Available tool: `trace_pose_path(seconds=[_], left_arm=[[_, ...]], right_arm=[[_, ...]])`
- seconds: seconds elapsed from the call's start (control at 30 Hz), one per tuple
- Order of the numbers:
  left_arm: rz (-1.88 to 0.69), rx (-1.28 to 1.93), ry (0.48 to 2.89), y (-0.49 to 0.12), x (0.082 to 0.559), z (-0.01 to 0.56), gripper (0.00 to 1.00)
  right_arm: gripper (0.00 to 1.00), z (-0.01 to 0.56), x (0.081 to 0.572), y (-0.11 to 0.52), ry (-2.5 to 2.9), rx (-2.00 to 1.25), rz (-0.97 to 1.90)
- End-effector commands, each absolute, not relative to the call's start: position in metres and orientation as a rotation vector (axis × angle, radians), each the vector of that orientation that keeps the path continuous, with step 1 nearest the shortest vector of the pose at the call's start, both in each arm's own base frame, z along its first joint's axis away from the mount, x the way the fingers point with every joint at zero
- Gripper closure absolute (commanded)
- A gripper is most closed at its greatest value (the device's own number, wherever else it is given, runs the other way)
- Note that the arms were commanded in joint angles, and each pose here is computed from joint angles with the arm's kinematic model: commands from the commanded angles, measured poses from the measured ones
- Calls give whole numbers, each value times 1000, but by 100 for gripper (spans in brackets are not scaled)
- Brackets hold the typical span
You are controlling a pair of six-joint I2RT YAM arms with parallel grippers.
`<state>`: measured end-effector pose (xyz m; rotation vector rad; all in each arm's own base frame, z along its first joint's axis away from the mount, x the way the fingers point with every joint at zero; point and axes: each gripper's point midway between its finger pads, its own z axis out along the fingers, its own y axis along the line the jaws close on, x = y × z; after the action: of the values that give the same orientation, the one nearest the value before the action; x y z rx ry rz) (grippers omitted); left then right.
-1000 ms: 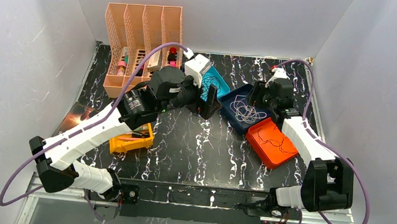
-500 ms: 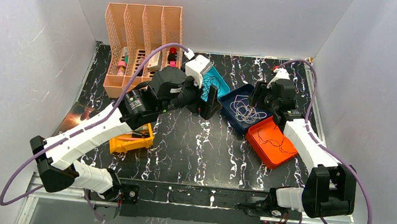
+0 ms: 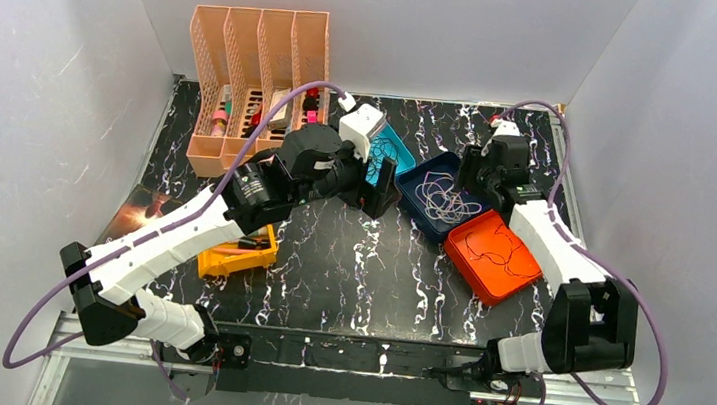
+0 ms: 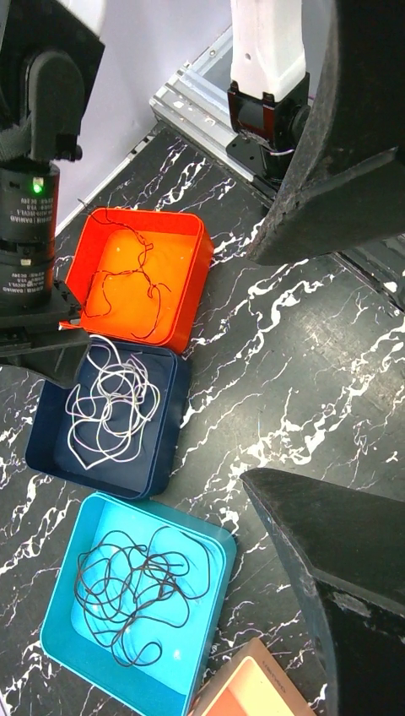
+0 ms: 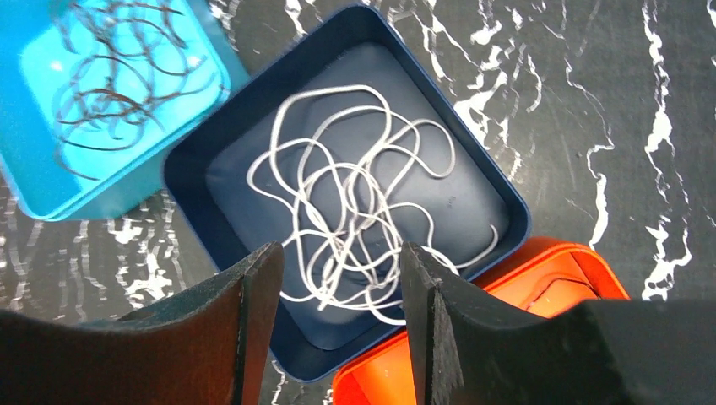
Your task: Untangle the cables
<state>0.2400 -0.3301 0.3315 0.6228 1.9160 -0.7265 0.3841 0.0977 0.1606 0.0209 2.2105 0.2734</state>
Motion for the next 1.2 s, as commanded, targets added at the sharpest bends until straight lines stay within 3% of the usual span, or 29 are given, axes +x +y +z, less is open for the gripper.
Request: trace_pose_path(seconds=[0.0,0.17,0.37,0.6,0.97,1.17], left_arm=[[-714,615,1909,-327,241,334,11],[-713,613,1912,-327,242,333,11],[-708,617,1925,-329,243,328,11],[-665,598,1956,-325,247,316,11],[-479,447,2061,-294,259,279,9],[-320,237,2084,-247,261,251,2]], right_arm=[[39,146,388,81,2282,33,133],[34,125,387,88,2350,-6,165],[41,127,384,129,2334,-149,434],[33,176,384,88,2142,37,223],[30,222,330,111,2003,-26,468],[25,235,295,112,1948,-30,538]])
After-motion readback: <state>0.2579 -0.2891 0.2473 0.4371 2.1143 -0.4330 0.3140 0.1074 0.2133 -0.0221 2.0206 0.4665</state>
